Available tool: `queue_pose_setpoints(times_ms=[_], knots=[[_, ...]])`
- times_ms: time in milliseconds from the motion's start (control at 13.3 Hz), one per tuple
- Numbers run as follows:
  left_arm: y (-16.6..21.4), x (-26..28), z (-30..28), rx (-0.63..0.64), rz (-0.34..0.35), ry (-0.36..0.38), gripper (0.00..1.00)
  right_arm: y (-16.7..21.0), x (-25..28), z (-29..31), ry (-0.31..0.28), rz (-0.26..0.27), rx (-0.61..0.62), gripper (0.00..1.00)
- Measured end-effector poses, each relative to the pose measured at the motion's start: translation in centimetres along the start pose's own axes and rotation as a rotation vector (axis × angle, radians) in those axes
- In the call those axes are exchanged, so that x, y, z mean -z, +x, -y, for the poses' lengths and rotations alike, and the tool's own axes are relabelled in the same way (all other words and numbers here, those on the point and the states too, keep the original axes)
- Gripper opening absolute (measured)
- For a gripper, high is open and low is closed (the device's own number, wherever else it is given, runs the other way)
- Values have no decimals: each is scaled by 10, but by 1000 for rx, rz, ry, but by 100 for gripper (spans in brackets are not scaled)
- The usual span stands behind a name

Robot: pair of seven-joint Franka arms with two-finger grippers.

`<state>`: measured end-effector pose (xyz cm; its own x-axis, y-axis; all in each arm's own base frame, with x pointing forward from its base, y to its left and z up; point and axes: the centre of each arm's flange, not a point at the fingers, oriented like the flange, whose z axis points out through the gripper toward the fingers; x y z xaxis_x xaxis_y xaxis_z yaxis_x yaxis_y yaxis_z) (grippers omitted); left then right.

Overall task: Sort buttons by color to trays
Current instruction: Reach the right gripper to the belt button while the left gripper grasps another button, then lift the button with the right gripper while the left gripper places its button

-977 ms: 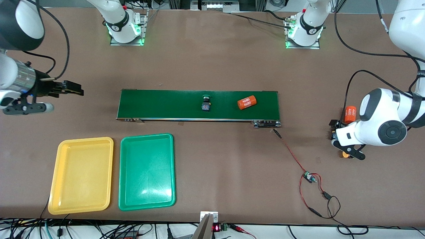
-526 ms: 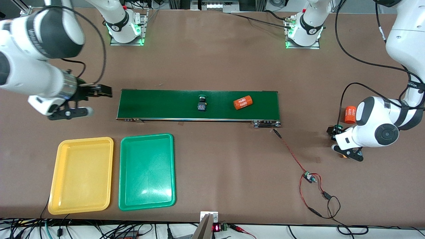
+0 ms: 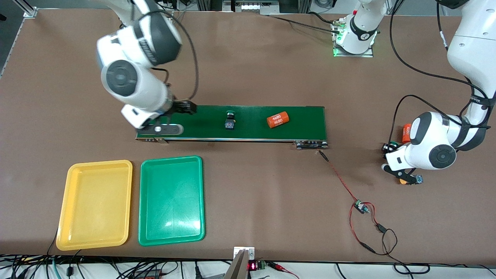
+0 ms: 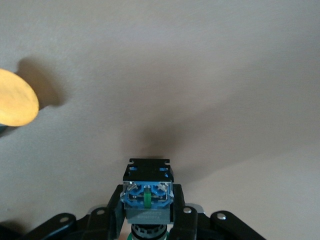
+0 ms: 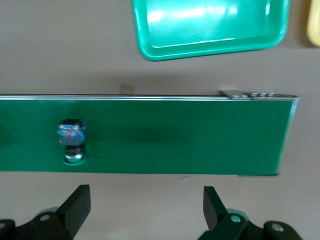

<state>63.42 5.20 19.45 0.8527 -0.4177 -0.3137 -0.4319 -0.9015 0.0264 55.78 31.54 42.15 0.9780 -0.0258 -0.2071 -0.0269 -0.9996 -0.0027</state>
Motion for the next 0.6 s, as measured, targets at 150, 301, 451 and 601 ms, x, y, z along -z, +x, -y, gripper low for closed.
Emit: queue_pose_setpoints(times_ms=[150, 301, 451, 601], knots=[[4, 36, -37, -31, 31, -4, 41, -4, -27, 30, -2, -21, -21, 100], [9, 74, -93, 21, 53, -42, 41, -9, -55, 51, 1, -44, -54, 100], [14, 94, -144, 82, 62, -77, 41, -18, -80, 74, -6, -51, -90, 100], [18, 93, -179, 139, 81, -149, 41, -20, -100, 86, -14, -52, -105, 100]])
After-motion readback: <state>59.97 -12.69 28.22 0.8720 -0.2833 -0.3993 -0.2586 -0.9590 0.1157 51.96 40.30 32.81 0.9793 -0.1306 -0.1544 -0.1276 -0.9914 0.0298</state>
